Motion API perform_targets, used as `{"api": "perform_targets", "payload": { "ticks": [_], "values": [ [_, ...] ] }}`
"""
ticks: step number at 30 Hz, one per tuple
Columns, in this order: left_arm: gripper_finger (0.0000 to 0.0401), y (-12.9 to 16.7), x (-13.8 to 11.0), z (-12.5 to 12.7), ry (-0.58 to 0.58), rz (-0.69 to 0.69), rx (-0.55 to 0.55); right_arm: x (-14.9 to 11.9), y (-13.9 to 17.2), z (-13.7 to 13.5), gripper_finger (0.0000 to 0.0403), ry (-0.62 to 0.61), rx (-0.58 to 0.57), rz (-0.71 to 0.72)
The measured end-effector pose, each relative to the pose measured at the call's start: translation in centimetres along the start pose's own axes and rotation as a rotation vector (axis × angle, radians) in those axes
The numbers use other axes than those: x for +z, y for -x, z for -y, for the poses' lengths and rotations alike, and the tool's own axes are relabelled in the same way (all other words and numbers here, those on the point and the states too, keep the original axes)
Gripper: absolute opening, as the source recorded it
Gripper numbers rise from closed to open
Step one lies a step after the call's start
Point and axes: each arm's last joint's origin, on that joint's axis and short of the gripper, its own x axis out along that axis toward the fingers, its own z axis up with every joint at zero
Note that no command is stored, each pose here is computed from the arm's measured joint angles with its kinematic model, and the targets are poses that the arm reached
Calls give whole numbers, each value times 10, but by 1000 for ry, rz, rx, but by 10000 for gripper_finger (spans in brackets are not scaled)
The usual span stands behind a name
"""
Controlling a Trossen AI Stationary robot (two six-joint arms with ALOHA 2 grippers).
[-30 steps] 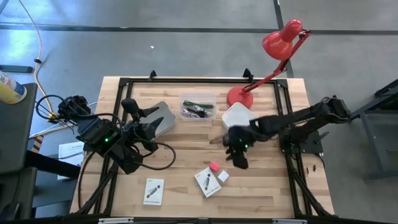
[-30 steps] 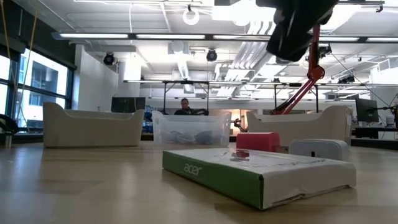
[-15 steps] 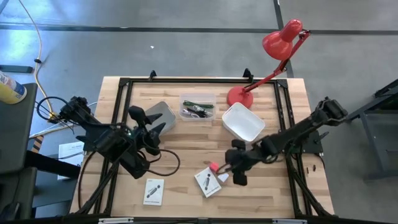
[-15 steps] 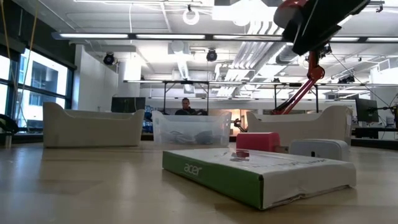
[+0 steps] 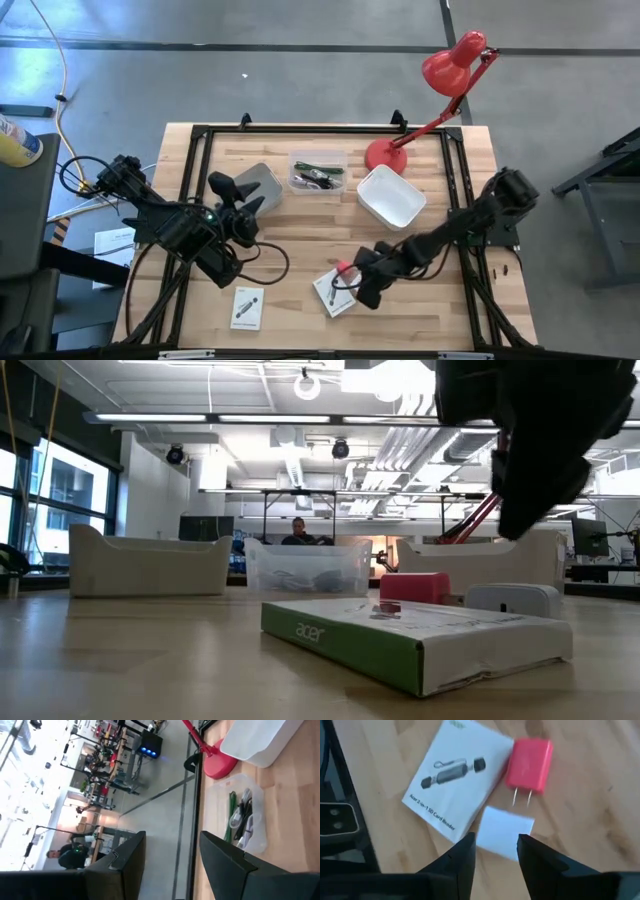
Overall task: Pick and place items into bin
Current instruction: Put the white charger adapter into the white bin
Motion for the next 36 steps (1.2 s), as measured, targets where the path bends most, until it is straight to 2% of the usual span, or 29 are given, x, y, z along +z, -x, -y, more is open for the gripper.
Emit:
{"api": "perform_targets", "payload": {
  "ticks": [6,11,14,21,30,36],
  "values": [
    [172,0,0,0,-6,-2,0,0,-1,-1,183,-139,16,-19],
    [172,0,0,0,-15,1,8,-1,-1,-1,225,-110,20,-27],
    [172,0,0,-1,-17,2,13,-1,-1,-1,239,24,16,-20],
    [172,0,0,-1,-16,7,25,4,-2,2,229,465,-42,44],
    [172,0,0,0,30,-1,2,7,-2,8,204,789,25,-51],
    [172,0,-1,0,81,-3,-4,6,-10,9,195,910,-4,-52]
  ]
}}
